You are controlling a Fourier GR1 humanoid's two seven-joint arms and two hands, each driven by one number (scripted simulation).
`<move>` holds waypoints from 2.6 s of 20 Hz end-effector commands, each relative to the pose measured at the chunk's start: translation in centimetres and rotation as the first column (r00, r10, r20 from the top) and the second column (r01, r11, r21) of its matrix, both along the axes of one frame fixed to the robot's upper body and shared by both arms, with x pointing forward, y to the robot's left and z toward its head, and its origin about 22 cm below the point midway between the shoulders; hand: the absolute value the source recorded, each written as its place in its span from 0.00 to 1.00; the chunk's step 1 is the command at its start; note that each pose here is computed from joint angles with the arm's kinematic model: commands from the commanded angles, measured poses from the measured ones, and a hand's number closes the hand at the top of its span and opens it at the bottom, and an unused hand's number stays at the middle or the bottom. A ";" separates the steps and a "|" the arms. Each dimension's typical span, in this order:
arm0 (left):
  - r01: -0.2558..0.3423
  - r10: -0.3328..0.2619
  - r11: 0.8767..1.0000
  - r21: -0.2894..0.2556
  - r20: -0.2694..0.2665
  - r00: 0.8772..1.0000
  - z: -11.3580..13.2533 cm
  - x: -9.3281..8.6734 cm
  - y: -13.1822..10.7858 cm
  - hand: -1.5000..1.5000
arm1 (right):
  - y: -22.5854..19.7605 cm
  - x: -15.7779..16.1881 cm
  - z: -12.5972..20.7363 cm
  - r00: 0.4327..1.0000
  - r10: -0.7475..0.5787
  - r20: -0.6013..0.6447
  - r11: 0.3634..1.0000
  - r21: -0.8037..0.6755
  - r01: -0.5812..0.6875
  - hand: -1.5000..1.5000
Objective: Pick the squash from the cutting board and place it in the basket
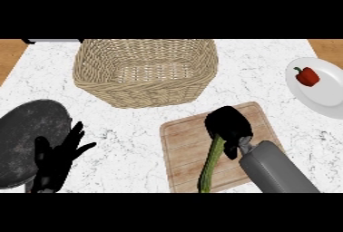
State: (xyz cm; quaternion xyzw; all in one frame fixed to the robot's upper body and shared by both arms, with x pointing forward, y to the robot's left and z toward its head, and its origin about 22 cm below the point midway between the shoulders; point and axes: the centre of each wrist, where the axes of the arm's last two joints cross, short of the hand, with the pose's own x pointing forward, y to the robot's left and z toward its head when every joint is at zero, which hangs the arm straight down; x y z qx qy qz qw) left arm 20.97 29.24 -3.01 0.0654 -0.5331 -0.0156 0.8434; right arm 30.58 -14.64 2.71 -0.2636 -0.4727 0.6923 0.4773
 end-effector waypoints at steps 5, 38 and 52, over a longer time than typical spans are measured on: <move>0.082 -0.083 0.997 -0.011 -0.064 0.995 -0.6 0.3 -1.4 0.50 | 11.7 -3.6 1.6 0.986 -0.144 0.084 0.990 0.006 0.144 1.00; 0.095 -0.092 0.995 0.021 -0.112 0.989 -0.6 1.3 -2.1 0.50 | 20.0 -0.5 26.5 0.579 -0.800 0.159 0.403 0.856 0.322 1.00; 0.070 -0.069 0.998 0.007 -0.078 0.995 -1.6 0.8 -2.5 0.50 | 20.1 6.2 25.4 0.550 -0.829 0.105 0.373 0.836 0.402 1.00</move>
